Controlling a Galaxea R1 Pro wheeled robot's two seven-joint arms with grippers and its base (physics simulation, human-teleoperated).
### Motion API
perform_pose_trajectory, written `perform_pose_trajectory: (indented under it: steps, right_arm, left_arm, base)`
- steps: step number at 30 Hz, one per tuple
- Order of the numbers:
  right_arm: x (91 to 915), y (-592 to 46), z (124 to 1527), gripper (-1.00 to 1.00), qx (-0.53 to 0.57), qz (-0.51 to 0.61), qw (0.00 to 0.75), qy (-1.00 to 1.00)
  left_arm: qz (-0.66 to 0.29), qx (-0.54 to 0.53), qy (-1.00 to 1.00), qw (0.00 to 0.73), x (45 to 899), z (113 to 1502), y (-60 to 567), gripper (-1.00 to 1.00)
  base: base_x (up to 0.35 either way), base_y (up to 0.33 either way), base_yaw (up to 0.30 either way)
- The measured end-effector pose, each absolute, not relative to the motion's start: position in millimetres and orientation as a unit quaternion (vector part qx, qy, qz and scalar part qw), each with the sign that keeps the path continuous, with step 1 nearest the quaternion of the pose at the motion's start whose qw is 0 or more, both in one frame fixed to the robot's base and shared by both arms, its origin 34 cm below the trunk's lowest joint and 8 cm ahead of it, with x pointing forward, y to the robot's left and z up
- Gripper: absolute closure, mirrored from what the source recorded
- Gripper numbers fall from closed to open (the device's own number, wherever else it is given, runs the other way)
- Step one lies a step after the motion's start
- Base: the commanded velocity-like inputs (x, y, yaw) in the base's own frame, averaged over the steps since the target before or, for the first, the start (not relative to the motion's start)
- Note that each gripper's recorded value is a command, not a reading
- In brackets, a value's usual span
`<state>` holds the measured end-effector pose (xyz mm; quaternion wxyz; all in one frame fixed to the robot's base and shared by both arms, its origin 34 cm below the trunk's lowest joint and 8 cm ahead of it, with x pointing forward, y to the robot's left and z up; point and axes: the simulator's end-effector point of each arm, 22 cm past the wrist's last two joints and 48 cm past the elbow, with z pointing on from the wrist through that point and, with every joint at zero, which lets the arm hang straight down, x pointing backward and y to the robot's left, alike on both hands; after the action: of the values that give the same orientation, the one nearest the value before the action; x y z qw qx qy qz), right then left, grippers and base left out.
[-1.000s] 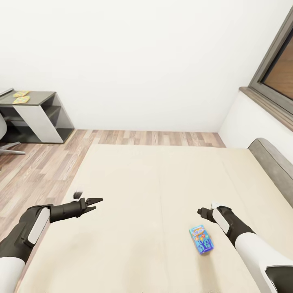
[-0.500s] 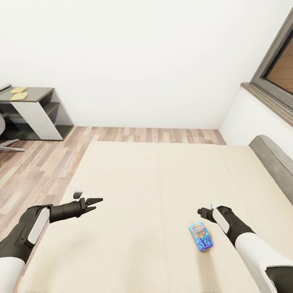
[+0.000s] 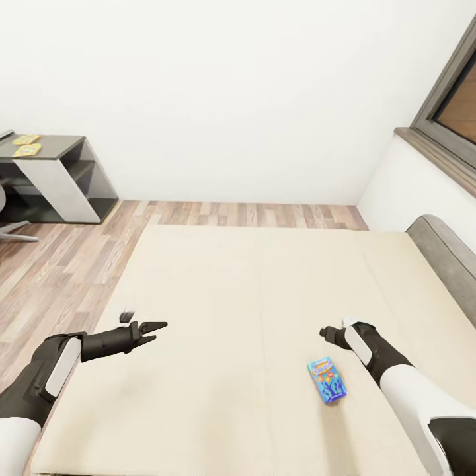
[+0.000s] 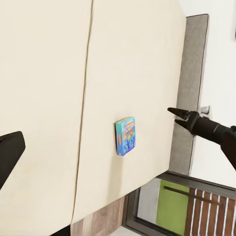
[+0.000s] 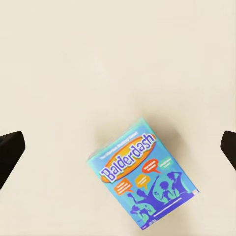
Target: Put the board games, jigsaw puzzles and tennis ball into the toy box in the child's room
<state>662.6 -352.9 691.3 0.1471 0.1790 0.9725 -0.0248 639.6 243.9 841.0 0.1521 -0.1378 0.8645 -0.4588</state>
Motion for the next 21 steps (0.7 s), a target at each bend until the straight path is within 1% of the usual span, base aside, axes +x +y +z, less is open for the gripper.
perform_pose_trajectory:
  steps: [10,21]
  right_arm:
    - [712,-344,722,-1.0,0.167,-0.008,0.135,0.977]
    - [720,-348,721,-1.0,0.166,-0.01,0.132,0.977]
  left_arm:
    - [-0.459,-0.141,0.865,0.145,637,833,242,-1.0]
    - [-0.458,-0.146,0.866,0.137,634,824,243,-1.0]
  base:
    - [0.0,0.0,0.0]
    - [0.0,0.0,0.0]
